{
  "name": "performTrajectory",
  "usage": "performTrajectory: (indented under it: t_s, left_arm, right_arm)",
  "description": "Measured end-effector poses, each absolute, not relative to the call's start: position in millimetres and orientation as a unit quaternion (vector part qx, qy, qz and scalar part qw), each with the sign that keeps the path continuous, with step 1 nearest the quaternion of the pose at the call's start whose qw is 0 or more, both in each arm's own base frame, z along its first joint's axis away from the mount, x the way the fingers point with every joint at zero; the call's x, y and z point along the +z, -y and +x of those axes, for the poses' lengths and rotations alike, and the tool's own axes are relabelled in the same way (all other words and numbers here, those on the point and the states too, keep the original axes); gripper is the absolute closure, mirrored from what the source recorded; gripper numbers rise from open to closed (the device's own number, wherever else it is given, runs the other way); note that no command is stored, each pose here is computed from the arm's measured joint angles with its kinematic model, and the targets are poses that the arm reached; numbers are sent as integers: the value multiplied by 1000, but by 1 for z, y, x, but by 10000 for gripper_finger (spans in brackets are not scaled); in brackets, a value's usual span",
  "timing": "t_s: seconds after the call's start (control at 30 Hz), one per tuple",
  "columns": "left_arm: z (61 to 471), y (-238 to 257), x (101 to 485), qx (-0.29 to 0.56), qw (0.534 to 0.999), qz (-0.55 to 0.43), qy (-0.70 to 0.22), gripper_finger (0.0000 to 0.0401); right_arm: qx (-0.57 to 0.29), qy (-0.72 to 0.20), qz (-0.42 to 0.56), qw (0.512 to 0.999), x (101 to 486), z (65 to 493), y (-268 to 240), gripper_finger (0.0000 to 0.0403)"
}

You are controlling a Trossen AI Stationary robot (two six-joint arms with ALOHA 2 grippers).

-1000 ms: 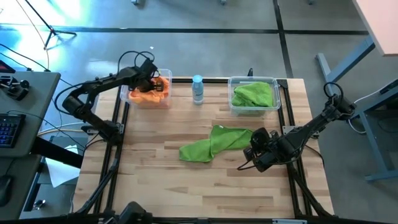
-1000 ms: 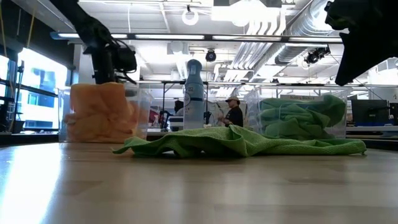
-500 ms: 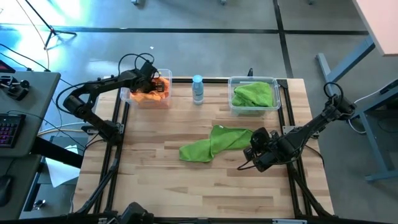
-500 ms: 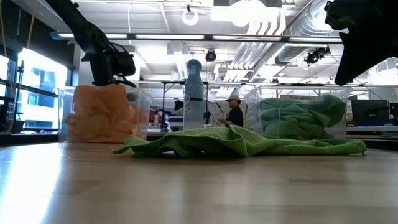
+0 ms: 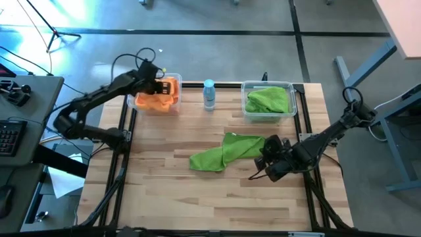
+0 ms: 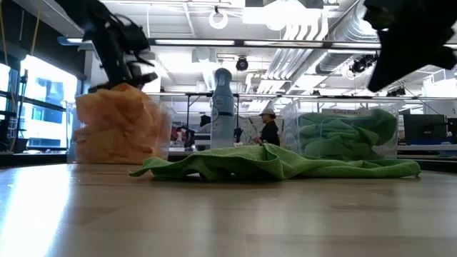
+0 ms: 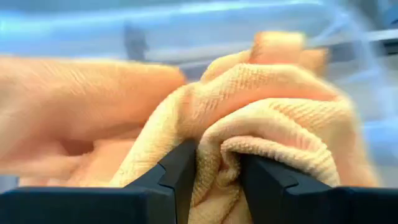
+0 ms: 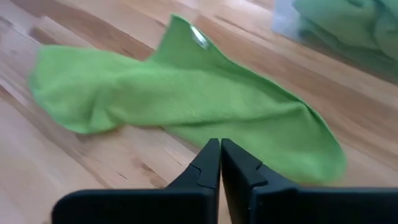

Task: Sort microfiber towel by color & place in baskets
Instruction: Put the orange towel into the left transparent bin, then put the green towel into the right transparent bin

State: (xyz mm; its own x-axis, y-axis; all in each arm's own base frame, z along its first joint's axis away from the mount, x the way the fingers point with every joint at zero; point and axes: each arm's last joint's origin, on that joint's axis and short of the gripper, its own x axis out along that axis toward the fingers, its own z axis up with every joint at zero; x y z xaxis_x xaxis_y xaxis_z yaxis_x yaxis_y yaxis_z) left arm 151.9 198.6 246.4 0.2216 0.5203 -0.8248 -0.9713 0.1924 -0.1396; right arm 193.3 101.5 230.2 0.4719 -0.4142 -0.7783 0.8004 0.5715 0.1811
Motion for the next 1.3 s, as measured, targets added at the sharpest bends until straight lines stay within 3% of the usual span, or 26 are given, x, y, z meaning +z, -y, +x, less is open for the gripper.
performTrajectory:
  t_s: [0.27, 0.43, 0.53, 0.8, 1.1, 1.3]
  left_arm:
    - [142, -168, 273, 532, 721, -318, -310, 290]
    - [146, -156, 281, 510, 746, -296, -309, 290]
    - [152, -148, 283, 492, 765, -269, -318, 290]
    - [156, -137, 282, 504, 754, -258, -334, 290]
    - [169, -116, 285, 440, 791, -256, -340, 290]
    - [171, -100, 292, 413, 812, -252, -328, 290]
  right_arm:
    - [-334, -328, 235, 852, 237, 224, -79, 312]
    - [-243, -315, 121, 909, 248, 249, -65, 260]
    - [-207, -326, 78, 919, 246, 263, -54, 239]
    - [-122, -426, 13, 897, 213, 311, -32, 219]
    - [-66, -570, -46, 818, 172, 363, -29, 219]
    - [-1, -625, -21, 780, 139, 381, -37, 221]
